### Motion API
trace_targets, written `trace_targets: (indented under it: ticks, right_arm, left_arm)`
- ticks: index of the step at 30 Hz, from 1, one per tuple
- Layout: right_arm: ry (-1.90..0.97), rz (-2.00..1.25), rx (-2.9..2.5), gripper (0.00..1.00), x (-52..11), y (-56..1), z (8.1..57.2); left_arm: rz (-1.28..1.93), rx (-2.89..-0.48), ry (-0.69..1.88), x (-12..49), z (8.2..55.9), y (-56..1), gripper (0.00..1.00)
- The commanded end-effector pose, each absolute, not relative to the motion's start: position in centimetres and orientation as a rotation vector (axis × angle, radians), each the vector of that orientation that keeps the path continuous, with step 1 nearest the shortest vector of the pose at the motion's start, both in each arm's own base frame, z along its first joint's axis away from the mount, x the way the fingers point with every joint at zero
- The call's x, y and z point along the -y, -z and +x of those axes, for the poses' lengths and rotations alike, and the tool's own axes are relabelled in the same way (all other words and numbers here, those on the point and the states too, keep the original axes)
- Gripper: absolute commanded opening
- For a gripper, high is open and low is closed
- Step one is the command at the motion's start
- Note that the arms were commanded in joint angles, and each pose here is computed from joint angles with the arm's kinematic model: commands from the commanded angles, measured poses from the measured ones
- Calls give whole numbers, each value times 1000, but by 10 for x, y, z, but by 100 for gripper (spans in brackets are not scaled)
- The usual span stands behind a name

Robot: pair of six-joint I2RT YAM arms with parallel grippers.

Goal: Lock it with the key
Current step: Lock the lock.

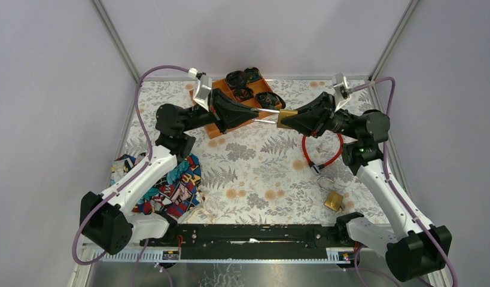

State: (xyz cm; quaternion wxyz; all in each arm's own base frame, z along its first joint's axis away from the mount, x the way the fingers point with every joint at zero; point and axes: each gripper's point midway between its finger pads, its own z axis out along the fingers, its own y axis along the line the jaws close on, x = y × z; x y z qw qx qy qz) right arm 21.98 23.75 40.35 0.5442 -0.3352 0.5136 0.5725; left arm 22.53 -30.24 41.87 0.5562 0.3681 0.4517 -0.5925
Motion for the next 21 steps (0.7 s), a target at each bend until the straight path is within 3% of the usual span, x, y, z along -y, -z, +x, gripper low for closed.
trace_targets:
  ticks: [1, 9, 15, 21]
  right_arm:
    - [-1381, -760, -1129, 0, -256, -418, 229]
    - [-1235, -810, -1034, 0, -240, -458, 231]
    - [-1283, -896, -911, 0, -241, -493, 212]
    - [-1163, -1007, -956, 0, -238, -493, 212]
  left_arm:
    - [1086, -906, 1623, 342, 148, -439, 0]
    - [1163, -930, 1628, 341, 141, -439, 0]
    - [1187, -918, 1640, 347, 139, -440, 0]
    - [1248, -895, 1615, 341, 130, -443, 0]
